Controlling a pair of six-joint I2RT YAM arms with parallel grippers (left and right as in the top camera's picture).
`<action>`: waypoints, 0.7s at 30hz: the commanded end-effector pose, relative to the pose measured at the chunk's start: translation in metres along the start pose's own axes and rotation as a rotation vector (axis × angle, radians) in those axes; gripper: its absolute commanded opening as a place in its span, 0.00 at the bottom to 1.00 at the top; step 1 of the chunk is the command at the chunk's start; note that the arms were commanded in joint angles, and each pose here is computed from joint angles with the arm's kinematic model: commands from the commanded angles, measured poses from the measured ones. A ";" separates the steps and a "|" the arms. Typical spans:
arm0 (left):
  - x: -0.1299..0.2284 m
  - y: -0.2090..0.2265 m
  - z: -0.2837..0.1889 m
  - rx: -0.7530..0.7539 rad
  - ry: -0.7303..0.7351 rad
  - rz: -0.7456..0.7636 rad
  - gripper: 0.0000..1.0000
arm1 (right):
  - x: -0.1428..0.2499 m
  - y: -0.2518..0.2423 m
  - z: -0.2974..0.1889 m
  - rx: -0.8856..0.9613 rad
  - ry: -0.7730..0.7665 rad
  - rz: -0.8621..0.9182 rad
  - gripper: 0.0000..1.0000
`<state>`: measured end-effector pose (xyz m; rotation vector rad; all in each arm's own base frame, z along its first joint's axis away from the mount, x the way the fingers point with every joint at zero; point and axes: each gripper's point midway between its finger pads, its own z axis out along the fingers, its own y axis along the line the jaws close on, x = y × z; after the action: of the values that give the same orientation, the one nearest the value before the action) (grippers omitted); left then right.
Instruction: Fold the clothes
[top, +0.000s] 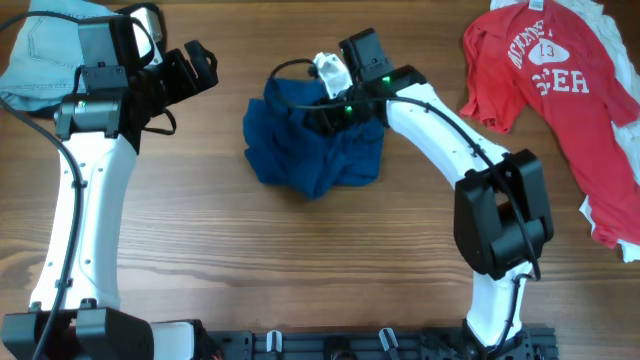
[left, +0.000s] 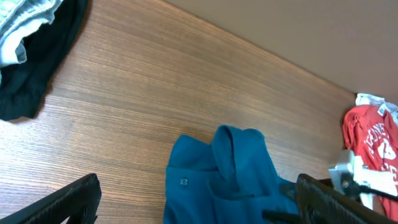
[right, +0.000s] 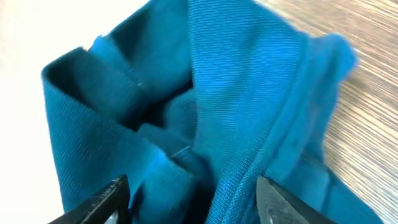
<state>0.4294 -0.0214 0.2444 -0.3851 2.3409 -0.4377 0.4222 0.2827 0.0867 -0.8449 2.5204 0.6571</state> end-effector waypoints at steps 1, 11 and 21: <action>-0.003 0.004 0.001 -0.010 -0.006 0.015 1.00 | 0.006 0.017 0.012 -0.027 0.030 -0.094 0.57; -0.001 0.004 0.001 -0.012 0.000 0.014 1.00 | 0.004 -0.010 -0.013 0.154 0.044 0.041 0.04; -0.001 0.004 0.001 -0.013 0.001 0.014 1.00 | 0.081 -0.063 -0.142 0.281 0.207 0.586 0.04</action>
<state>0.4286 -0.0214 0.2436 -0.3863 2.3457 -0.4373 0.3783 0.1467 0.1527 -0.2158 2.8981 0.4155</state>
